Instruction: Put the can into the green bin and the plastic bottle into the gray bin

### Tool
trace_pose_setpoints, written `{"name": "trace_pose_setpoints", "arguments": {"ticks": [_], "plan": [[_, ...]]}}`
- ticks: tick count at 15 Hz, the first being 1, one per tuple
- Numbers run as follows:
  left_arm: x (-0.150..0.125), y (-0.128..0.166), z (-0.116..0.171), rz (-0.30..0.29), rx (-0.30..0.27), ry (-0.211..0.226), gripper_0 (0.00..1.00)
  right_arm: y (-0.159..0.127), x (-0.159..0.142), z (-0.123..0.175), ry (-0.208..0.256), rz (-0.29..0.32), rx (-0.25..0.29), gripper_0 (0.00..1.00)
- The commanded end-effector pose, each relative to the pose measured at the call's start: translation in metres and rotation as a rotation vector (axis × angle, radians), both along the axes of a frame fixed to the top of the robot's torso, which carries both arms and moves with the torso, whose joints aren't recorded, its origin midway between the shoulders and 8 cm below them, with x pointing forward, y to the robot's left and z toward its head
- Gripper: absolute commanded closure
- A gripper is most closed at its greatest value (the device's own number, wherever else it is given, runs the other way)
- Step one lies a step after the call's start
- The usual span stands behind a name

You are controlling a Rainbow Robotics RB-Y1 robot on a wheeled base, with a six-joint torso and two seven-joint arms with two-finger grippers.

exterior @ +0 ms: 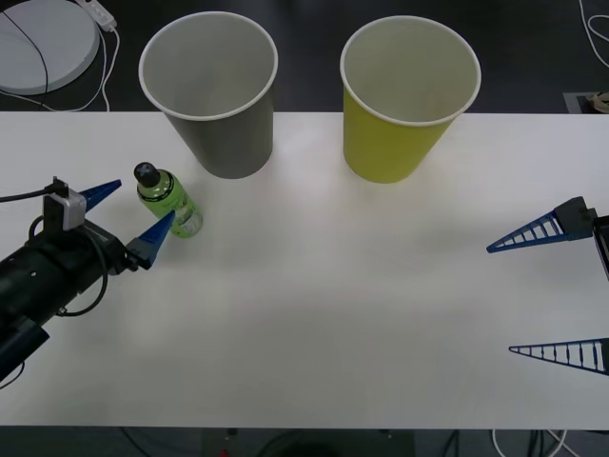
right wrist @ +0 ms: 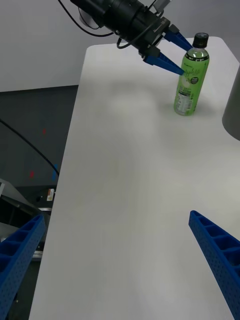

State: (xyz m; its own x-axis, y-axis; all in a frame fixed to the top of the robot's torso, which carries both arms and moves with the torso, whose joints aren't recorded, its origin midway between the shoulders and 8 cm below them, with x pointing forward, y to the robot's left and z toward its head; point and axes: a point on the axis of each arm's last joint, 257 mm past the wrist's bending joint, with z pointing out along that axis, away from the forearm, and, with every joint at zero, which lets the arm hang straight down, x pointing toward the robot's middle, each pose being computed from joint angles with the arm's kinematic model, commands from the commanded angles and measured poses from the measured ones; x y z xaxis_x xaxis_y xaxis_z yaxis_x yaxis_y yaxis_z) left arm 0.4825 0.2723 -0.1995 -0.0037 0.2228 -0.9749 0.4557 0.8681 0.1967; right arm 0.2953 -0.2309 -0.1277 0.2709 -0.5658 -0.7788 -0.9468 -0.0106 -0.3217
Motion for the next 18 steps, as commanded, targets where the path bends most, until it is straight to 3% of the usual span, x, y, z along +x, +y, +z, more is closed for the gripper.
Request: {"name": "trace_pose_setpoints", "arguments": {"ticks": [1,18], "plan": [[0.002,-0.009,-0.001,-0.001,-0.017,0.001,0.0,0.0,0.0,0.0,0.0,0.0,0.0,0.0],[0.03,-0.04,0.001,-0.025,0.021,-0.017,0.0,0.0,0.0,0.0,0.0,0.0,0.0,0.0]]}}
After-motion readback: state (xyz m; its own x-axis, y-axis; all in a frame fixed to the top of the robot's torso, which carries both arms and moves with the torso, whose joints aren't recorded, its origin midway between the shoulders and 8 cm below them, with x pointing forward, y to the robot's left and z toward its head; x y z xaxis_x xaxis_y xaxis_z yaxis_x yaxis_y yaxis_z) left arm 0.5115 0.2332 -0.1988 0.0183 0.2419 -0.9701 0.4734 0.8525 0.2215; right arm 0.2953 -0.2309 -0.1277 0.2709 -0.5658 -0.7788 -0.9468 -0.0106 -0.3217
